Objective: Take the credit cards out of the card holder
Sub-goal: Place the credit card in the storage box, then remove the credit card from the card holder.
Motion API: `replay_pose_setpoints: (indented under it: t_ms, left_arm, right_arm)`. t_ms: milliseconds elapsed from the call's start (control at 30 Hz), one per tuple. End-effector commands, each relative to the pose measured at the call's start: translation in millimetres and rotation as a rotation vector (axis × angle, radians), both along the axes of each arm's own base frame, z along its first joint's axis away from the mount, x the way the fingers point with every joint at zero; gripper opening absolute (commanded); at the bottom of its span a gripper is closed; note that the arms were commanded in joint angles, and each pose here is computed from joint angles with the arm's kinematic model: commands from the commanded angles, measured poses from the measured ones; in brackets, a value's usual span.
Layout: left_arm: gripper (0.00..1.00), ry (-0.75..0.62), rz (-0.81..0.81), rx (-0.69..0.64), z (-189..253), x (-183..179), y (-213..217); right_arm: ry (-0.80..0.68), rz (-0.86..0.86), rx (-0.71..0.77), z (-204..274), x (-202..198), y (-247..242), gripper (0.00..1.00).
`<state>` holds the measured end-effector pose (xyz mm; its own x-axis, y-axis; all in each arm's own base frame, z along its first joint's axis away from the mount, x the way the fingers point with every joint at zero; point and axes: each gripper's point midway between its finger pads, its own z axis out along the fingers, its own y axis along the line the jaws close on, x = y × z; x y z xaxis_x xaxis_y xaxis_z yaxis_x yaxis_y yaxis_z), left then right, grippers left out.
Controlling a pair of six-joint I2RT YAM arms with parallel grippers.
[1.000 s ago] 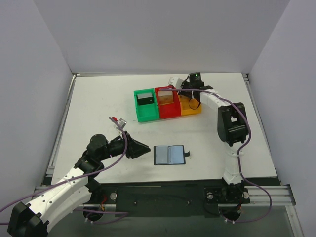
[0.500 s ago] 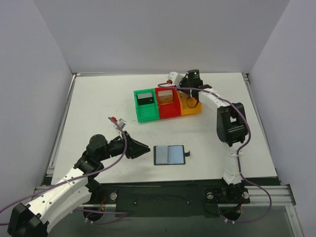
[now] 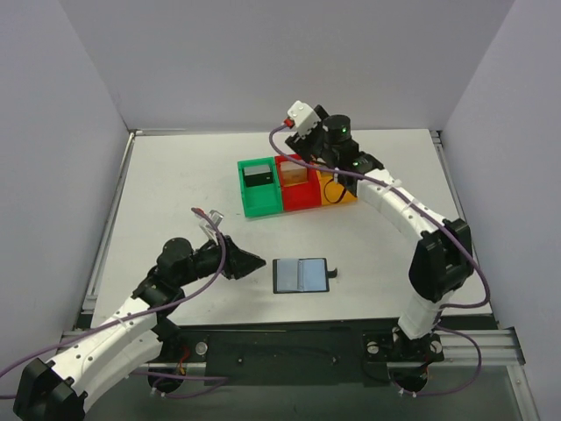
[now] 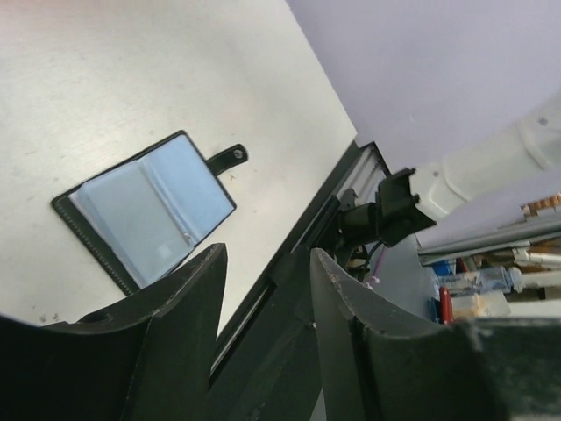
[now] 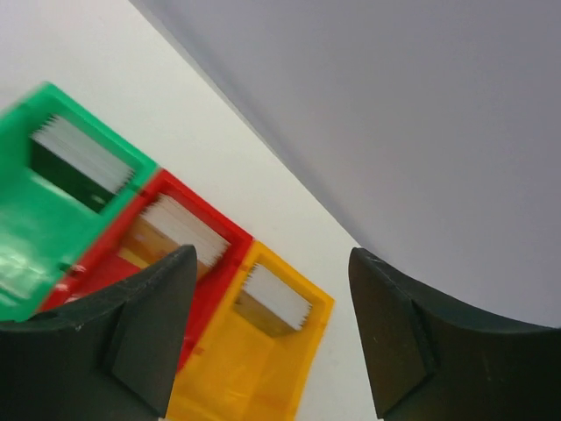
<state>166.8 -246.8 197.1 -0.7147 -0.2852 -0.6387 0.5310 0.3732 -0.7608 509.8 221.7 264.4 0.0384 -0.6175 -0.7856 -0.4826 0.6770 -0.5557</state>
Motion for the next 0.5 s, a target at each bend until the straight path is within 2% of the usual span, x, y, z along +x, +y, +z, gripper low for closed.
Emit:
replay_pose_setpoints:
  t_ms: [0, 33, 67, 133, 167, 233, 267, 300, 333, 367, 400, 433, 467]
  left_arm:
    - [0.55, 0.056, 0.170, 0.045, -2, 24, 14]
    - [0.58, 0.056, 0.219, 0.047, -2, 29, 19]
    - [0.61, 0.078, 0.244, 0.057, -6, 30, 23]
    - [0.68, 0.086, 0.316, 0.048, -5, 33, 34]
    - [0.74, 0.095, 0.362, 0.052, -8, 37, 39]
    - [0.80, 0.119, 0.404, 0.061, -14, 37, 47]
    - [0.80, 0.134, 0.421, 0.057, -15, 36, 50]
    - [0.82, 0.145, 0.433, 0.060, -19, 37, 52]
    - [0.82, 0.146, 0.431, 0.055, -20, 35, 52]
    - [0.83, 0.155, 0.413, 0.058, -25, 32, 51]
    - [0.83, 0.146, 0.401, 0.046, -24, 31, 49]
    - [0.82, 0.151, 0.362, 0.038, -28, 26, 44]
    - [0.82, 0.152, 0.349, 0.023, -28, 26, 41]
  right_arm:
    - [0.162, -0.091, 0.136, -8, -59, 26, 0.68]
    - [0.224, -0.108, 0.187, -9, -79, 33, 0.92]
    - [0.288, -0.111, 0.206, -18, -95, 40, 0.99]
    - [0.423, -0.149, 0.289, -28, -126, 41, 1.00]
    - [0.501, -0.167, 0.380, -25, -144, 43, 1.00]
    - [0.664, -0.154, 0.504, -49, -179, 45, 1.00]
    - [0.706, -0.120, 0.584, -48, -185, 45, 1.00]
    - [0.843, 0.002, 0.708, -54, -215, 60, 1.00]
    - [0.848, 0.032, 0.791, -47, -213, 55, 1.00]
    - [0.935, 0.061, 0.864, -60, -227, 60, 1.00]
    - [0.937, 0.058, 0.880, -59, -232, 55, 1.00]
    - [0.916, -0.041, 0.808, -78, -235, 42, 1.00]
    - [0.911, -0.086, 0.689, -91, -257, 38, 1.00]
